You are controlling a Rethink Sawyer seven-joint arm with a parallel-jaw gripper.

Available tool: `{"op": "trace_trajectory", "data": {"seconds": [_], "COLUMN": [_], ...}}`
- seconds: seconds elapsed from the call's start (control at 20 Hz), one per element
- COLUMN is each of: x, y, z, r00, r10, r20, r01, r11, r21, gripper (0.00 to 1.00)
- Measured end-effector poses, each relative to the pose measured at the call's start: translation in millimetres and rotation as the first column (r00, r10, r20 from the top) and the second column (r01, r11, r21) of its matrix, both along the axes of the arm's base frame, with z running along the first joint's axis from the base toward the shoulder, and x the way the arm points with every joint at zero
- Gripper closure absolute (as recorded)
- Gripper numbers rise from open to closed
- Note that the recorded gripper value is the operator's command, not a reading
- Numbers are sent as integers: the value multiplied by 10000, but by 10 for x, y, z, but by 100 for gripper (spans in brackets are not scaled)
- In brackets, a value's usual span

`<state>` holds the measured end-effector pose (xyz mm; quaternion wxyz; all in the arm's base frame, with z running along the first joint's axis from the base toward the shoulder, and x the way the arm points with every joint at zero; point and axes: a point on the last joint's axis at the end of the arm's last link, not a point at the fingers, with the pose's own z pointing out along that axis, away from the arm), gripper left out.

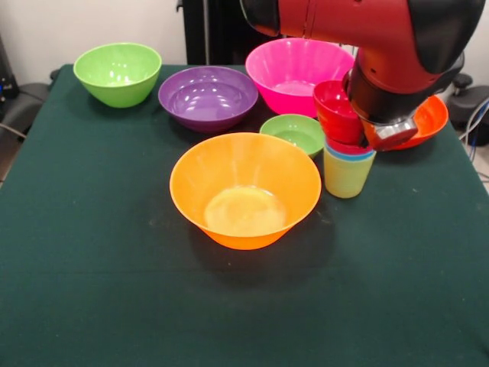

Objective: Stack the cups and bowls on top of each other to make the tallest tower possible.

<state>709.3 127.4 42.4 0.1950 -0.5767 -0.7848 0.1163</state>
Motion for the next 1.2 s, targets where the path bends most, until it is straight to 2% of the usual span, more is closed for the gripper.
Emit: {"op": "trace_trajectory", "data": {"seconds": [0.35,0.9,1.2], "x": [34,59,62], "y": [-35,-184,-199], "z": [-14,-14,-14], "r00": [9995,9992,9992], "r10": [-28,-236,-257], "r20": [301,309,309], "r01": [30,238,259], "r11": [10000,9997,9996], "r21": [-62,-64,-64], "gripper": [100,100,100]}}
